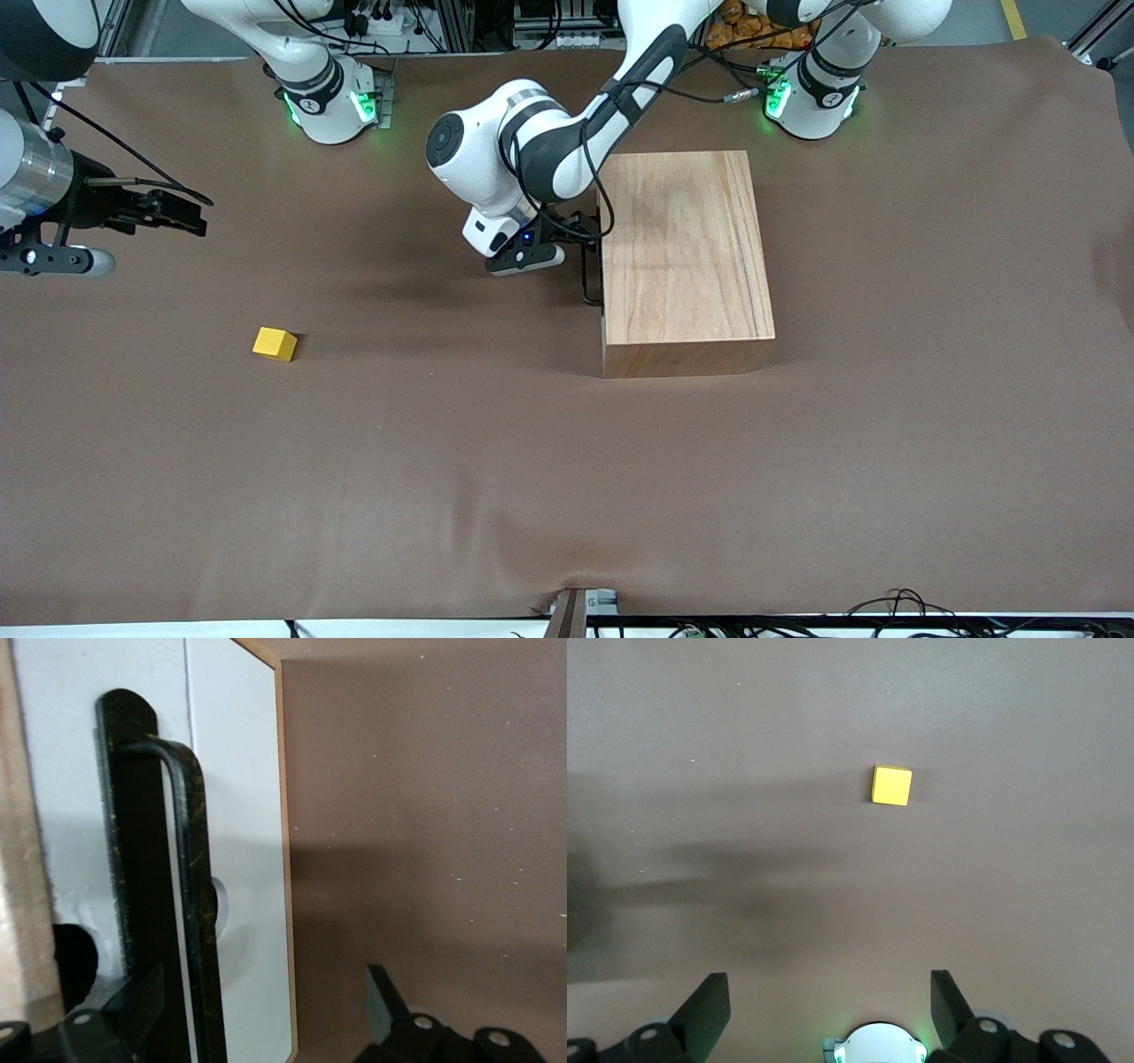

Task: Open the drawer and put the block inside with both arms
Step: 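Pull the handle outward with the left gripper to open the drawer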

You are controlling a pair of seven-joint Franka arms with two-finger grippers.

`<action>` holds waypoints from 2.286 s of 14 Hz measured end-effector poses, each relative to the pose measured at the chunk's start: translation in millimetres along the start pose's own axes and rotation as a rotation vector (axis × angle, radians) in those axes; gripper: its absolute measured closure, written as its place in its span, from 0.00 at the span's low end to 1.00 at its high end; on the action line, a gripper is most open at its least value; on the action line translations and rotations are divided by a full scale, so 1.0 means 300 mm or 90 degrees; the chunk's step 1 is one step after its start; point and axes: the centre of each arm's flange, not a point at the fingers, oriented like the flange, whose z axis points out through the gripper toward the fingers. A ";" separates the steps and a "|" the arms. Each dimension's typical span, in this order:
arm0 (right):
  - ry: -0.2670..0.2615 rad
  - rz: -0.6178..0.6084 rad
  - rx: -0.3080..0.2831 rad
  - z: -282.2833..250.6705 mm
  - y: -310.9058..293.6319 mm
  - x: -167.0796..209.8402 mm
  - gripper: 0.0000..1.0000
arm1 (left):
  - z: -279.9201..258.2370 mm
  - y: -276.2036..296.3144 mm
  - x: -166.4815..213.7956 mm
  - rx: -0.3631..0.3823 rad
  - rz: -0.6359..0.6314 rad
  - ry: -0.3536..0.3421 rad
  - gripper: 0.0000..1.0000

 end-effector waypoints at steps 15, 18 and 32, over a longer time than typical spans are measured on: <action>-0.009 0.000 -0.001 0.015 0.001 -0.002 0.00 | 0.019 0.070 -0.002 -0.059 -0.001 0.011 0.00; -0.010 0.000 -0.001 0.016 0.001 -0.003 0.00 | 0.001 0.083 0.003 -0.088 -0.046 0.018 0.00; -0.018 0.008 -0.001 0.022 0.021 -0.005 0.00 | -0.062 0.146 -0.025 -0.176 -0.074 0.037 0.00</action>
